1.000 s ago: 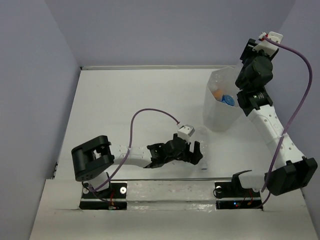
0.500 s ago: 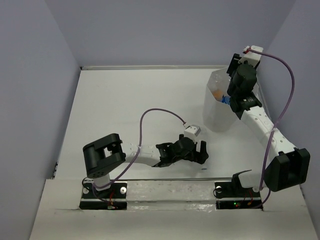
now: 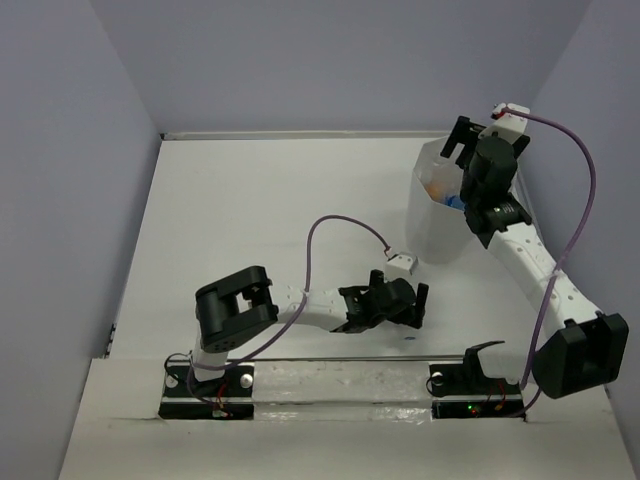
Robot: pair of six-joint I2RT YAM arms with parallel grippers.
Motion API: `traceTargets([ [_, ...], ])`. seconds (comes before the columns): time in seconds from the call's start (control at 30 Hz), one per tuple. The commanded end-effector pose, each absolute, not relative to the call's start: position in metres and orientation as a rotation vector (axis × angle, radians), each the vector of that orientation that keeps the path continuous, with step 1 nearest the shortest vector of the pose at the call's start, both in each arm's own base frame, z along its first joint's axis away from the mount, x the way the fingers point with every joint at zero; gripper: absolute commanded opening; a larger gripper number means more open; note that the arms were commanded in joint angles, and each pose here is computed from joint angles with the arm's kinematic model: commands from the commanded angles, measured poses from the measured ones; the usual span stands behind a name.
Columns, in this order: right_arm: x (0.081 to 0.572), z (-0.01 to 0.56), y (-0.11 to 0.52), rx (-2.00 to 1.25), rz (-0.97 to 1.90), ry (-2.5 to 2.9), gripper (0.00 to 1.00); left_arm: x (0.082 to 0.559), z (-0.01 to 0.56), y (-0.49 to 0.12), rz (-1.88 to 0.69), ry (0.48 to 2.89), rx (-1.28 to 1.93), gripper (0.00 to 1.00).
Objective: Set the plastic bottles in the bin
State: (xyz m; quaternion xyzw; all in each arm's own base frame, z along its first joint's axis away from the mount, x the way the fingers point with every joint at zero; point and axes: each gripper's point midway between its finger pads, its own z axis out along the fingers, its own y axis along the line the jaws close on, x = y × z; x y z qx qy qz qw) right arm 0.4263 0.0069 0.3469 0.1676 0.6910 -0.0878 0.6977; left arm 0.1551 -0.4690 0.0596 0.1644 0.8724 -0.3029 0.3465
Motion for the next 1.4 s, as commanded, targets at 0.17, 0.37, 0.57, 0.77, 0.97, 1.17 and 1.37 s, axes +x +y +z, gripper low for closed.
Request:
traceTargets([
  [0.17, 0.37, 0.424, 0.026, 0.349, 0.083, 1.442, 0.98, 0.173, 0.04, -0.446, -0.524, 2.259, 0.345, 0.9],
  [0.37, 0.336, 0.431, 0.039, 0.321, 0.23, 1.436, 0.98, 0.172, 0.05, -0.441, -0.578, 2.227, 0.317, 0.58],
  [0.57, 0.316, 0.412, 0.074, 0.214, 0.432, 1.499, 1.0, 0.165, 0.078, -0.421, -0.693, 2.15, 0.3, 0.55],
  [0.77, 0.295, 0.391, 0.119, 0.056, 0.667, 1.581, 1.0, 0.157, 0.14, -0.391, -0.842, 2.019, 0.245, 0.55],
  [0.97, 0.262, 0.36, 0.18, -0.166, 0.968, 1.68, 1.0, 0.154, 0.237, -0.354, -1.007, 1.767, 0.188, 0.55],
  [1.17, 0.241, 0.338, 0.23, -0.355, 1.166, 1.728, 1.0, 0.148, 0.28, -0.337, -1.078, 1.61, 0.218, 0.55],
  [1.37, 0.235, 0.335, 0.252, -0.41, 1.212, 1.737, 1.0, 0.141, 0.301, -0.329, -1.149, 1.542, 0.216, 0.55],
])
